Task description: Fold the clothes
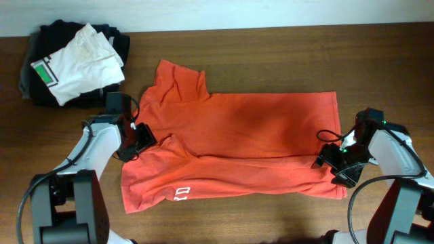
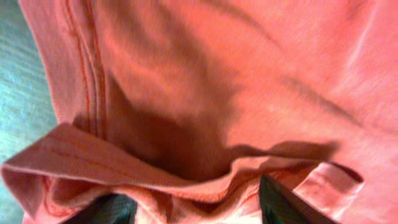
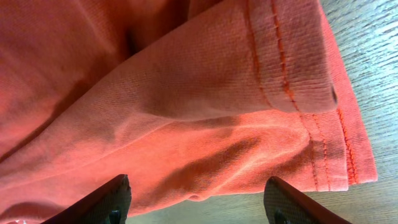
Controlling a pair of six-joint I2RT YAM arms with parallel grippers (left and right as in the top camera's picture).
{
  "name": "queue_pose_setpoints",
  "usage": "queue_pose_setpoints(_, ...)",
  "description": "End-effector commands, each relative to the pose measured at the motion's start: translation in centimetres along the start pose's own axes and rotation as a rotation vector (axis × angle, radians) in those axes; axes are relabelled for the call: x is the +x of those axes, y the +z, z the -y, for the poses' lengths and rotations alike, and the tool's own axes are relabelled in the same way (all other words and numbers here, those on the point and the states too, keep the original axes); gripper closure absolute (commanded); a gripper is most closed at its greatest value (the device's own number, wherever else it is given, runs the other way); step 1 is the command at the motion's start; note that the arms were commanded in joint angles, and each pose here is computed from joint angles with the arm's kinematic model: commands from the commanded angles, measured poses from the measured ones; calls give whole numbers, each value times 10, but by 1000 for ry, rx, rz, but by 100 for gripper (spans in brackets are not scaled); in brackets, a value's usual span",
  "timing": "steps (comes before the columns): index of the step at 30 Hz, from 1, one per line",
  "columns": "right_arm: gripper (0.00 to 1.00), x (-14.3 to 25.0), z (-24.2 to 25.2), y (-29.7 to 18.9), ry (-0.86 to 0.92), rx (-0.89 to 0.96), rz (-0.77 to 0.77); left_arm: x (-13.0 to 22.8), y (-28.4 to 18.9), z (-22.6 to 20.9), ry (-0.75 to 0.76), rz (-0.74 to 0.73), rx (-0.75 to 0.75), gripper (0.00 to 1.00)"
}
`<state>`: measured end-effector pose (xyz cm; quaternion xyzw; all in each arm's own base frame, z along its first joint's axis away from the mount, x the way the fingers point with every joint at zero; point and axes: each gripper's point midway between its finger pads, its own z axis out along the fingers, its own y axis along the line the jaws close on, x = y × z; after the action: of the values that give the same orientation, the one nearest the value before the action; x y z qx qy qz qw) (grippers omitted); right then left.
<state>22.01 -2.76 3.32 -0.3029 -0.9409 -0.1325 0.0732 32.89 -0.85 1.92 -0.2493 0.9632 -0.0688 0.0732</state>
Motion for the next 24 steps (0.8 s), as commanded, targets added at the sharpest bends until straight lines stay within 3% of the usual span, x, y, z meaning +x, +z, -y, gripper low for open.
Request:
queue_pose_setpoints(1,28,-4,-3,-7,-31,5,30,-20,-9,12,19,78,48,45)
queue_pose_setpoints(4,27,-4,-2,-6,-31,6,28,-33,-9,19,26,130,76,44)
queue_pose_setpoints(6,28,-3,-2,-6,-30,7,26,-43,-8,24,32,166,95,38)
queue_pose_setpoints(9,28,-3,-2,-6,-30,7,25,-56,-15,39,133,220,152,34)
queue_pose_setpoints(16,27,-2,-3,-6,-29,0,20,-68,-100,59,184,255,178,35)
queue_pose_setpoints(19,28,0,-8,-6,-28,-29,11,-40,-115,53,190,173,148,51)
queue_pose_setpoints(21,28,2,-15,-7,-31,-65,1,-9,-103,45,200,52,99,52)
queue_pose_setpoints(24,29,6,-22,-4,-60,-64,-11,26,-70,38,222,-77,48,69)
